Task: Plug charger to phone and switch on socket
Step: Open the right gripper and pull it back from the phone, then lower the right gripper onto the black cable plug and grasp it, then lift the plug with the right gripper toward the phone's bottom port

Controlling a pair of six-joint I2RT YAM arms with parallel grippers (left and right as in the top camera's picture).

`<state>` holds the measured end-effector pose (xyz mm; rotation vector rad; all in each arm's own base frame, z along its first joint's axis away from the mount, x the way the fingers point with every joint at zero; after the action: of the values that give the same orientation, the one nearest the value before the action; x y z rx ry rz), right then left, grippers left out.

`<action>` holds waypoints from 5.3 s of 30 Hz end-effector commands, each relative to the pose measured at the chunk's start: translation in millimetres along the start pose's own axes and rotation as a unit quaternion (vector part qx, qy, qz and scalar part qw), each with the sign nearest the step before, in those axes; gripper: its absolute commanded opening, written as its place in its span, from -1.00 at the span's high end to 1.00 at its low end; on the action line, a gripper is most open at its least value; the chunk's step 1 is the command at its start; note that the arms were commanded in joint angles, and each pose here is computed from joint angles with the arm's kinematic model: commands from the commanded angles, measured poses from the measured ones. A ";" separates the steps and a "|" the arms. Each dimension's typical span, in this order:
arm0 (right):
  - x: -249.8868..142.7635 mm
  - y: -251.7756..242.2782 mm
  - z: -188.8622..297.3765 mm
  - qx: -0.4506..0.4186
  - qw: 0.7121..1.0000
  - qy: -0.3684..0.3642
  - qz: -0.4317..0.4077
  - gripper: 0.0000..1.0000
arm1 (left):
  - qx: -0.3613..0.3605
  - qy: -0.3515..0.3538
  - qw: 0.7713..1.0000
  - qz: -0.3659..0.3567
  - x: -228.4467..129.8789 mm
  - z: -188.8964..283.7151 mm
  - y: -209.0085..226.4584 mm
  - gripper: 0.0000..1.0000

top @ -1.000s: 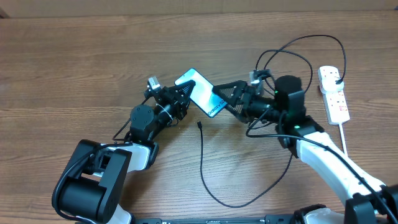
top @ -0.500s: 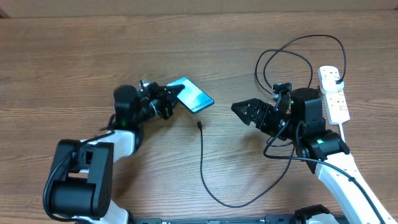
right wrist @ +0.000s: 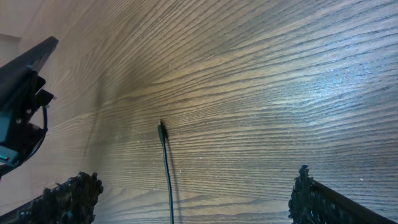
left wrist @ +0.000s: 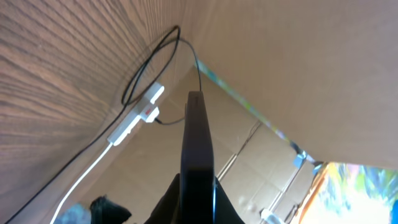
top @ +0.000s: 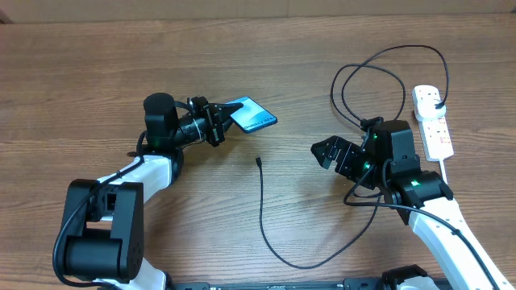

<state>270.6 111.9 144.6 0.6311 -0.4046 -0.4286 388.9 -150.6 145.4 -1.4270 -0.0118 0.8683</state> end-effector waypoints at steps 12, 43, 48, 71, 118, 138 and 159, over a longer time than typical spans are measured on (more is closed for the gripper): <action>3.4 1.0 3.3 0.000 1.000 -0.012 0.007 -1.00 | 0.030 0.127 0.991 0.014 -9.6 1.3 17.8 0.91; -0.3 2.6 3.3 0.007 1.000 -0.001 0.006 -1.00 | 0.013 0.151 0.987 -0.044 -16.7 4.4 9.2 0.91; -19.5 21.5 3.9 0.065 0.996 0.056 0.037 -1.00 | 0.011 0.143 0.989 -0.044 -14.4 3.9 8.5 0.91; -100.9 66.1 -117.6 -0.062 0.952 0.074 0.291 -0.52 | -0.040 0.062 0.992 -0.098 42.8 63.9 -11.4 0.91; -73.2 112.0 -26.3 0.038 0.981 0.127 0.140 0.92 | -0.042 0.060 0.984 -0.162 40.6 58.8 -10.6 0.91; -58.4 93.7 8.4 0.177 0.946 0.232 0.144 0.92 | -0.053 0.064 0.967 -0.239 27.6 -20.2 -55.4 0.91; -32.4 115.0 0.3 0.184 0.965 0.168 0.085 0.92 | -0.051 0.126 0.960 -0.245 17.9 -50.3 -53.0 0.91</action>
<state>272.3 212.5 205.5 1.0153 -0.1777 -0.0532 449.4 -174.5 157.4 -1.5107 -0.1801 0.3224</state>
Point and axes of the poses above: each gripper's point midway between its finger pads, its own z axis back along the fingers, its own y axis along the line the jaws close on, x = y × z, the point moved 3 cm from there along z, back along the fingers, and after that the axes turned 7 degrees about -z, right-handed, at the moved point
